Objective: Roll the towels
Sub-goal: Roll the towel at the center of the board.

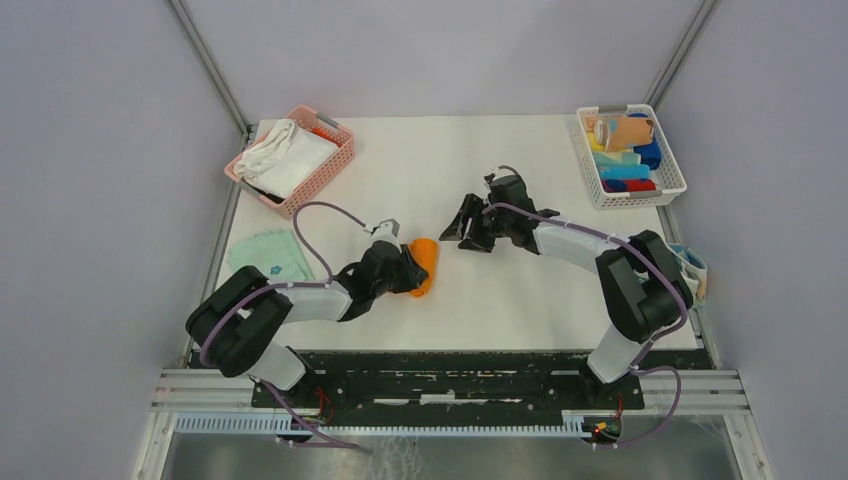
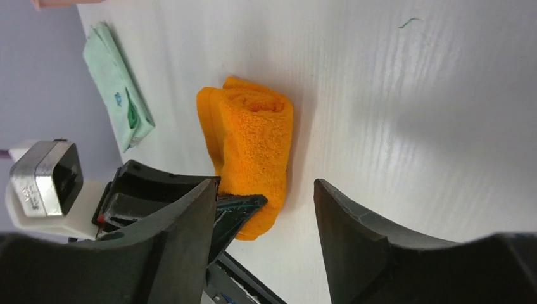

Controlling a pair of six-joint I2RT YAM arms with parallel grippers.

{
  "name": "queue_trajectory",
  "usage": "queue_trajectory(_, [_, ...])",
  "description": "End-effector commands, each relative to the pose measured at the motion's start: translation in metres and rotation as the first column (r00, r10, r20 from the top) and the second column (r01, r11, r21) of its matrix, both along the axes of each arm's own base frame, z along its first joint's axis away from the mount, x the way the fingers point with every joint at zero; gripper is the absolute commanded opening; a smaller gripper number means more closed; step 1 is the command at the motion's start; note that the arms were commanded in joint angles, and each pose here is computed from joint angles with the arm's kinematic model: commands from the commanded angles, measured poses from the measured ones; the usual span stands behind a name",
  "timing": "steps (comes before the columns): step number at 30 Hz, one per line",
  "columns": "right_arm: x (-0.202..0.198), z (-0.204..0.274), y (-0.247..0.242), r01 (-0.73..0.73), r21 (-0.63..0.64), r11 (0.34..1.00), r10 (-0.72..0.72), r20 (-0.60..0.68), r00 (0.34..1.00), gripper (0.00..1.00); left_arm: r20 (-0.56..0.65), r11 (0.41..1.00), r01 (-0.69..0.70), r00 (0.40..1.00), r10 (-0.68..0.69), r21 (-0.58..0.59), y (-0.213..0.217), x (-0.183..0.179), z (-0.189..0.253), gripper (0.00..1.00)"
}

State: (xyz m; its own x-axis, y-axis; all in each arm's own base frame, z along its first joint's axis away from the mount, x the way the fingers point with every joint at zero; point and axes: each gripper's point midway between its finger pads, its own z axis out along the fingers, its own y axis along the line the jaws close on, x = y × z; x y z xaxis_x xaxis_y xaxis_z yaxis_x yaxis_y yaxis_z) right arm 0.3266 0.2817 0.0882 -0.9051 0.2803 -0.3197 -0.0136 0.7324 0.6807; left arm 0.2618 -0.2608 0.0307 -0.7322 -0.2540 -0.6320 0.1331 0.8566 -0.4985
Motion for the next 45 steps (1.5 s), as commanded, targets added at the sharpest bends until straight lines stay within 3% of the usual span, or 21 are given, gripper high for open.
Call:
queue_trajectory(1, [0.000, 0.007, 0.030, -0.039, 0.197, 0.980, 0.037, 0.009, 0.999, 0.67, -0.029, 0.952, 0.079, 0.995, -0.091, -0.296, -0.025, -0.006, 0.025, 0.09])
queue_trajectory(6, [0.001, -0.015, 0.046, -0.027, 0.298, 0.954, 0.047, -0.059, 0.997, 0.71, -0.093, 0.923, 0.064, 0.990, -0.106, -0.379, -0.022, -0.007, 0.016, 0.09])
queue_trajectory(10, [-0.001, -0.033, 0.054, -0.034, 0.281, 0.959, 0.063, -0.095, 0.993, 0.71, -0.126, 0.922, 0.057, 0.985, -0.113, -0.383, -0.021, -0.008, 0.006, 0.09])
queue_trajectory(16, [-0.008, -0.060, 0.048, -0.045, 0.153, 0.987, 0.067, -0.144, 0.987, 0.54, -0.156, 0.945, 0.057, 0.981, -0.113, -0.321, -0.018, -0.006, -0.006, 0.13])
queue_trajectory(23, [-0.015, -0.065, 0.021, -0.062, -0.177, 0.982, 0.038, -0.136, 0.990, 0.31, -0.096, 0.990, 0.060, 0.993, -0.072, -0.124, -0.002, -0.001, 0.000, 0.45])
queue_trajectory(30, [-0.016, -0.057, 0.005, -0.040, -0.356, 0.934, -0.005, -0.126, 0.992, 0.21, 0.115, 0.992, 0.018, 0.993, -0.033, 0.128, -0.004, -0.009, 0.044, 0.67])
queue_trajectory(38, [-0.020, -0.062, 0.008, -0.059, -0.372, 0.926, -0.002, -0.162, 0.987, 0.21, 0.341, 0.928, -0.097, 0.940, -0.033, 0.359, -0.023, -0.012, 0.075, 0.70])
queue_trajectory(45, [-0.020, -0.058, 0.007, -0.061, -0.382, 0.922, -0.002, -0.162, 0.987, 0.21, 0.389, 0.860, -0.126, 0.917, -0.089, 0.495, -0.044, -0.012, 0.062, 0.66])
